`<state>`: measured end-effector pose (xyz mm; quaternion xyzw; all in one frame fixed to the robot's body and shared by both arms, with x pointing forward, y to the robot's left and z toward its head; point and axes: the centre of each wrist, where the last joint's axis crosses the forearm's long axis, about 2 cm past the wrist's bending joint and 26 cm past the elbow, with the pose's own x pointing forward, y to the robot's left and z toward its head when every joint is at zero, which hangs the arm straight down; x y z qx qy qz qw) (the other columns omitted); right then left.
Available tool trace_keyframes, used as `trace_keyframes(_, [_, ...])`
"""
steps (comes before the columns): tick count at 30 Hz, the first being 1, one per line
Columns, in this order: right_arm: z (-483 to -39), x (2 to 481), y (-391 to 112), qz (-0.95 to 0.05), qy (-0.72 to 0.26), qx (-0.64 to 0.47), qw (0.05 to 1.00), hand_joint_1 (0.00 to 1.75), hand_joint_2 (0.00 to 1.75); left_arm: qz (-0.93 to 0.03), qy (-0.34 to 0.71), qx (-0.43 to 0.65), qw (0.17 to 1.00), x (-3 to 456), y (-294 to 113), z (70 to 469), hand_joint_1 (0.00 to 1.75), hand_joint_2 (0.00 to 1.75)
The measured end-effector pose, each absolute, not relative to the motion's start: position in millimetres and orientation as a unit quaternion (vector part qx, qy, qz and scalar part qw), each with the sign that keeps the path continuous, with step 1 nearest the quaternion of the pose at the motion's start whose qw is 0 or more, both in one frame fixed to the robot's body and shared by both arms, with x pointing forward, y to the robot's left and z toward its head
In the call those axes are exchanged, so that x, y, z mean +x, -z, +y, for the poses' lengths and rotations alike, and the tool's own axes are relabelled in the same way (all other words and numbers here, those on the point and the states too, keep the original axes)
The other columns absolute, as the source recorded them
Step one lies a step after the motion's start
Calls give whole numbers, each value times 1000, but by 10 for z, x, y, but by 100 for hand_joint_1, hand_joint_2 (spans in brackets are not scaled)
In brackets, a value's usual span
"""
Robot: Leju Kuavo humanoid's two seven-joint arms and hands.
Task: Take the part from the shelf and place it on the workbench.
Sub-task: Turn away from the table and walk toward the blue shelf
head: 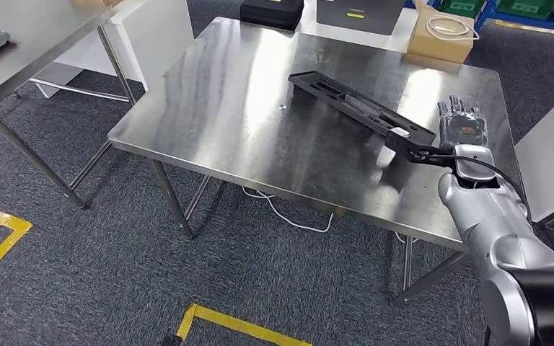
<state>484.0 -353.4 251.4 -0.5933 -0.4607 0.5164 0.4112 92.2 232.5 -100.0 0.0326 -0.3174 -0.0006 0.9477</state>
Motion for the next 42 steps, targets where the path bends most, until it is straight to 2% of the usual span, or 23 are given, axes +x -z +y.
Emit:
trace_keyframes(15, [-3478, 4899, -2681, -472, -507, -599, 401, 0, 175, -320, 1, 33, 947, 948, 995, 2330, 0, 0])
trace_keyframes(42, [-3403, 4895, -2632, -473, -513, -593, 403, 0, 175, -315, 1, 32, 948, 903, 1004, 2335, 0, 0])
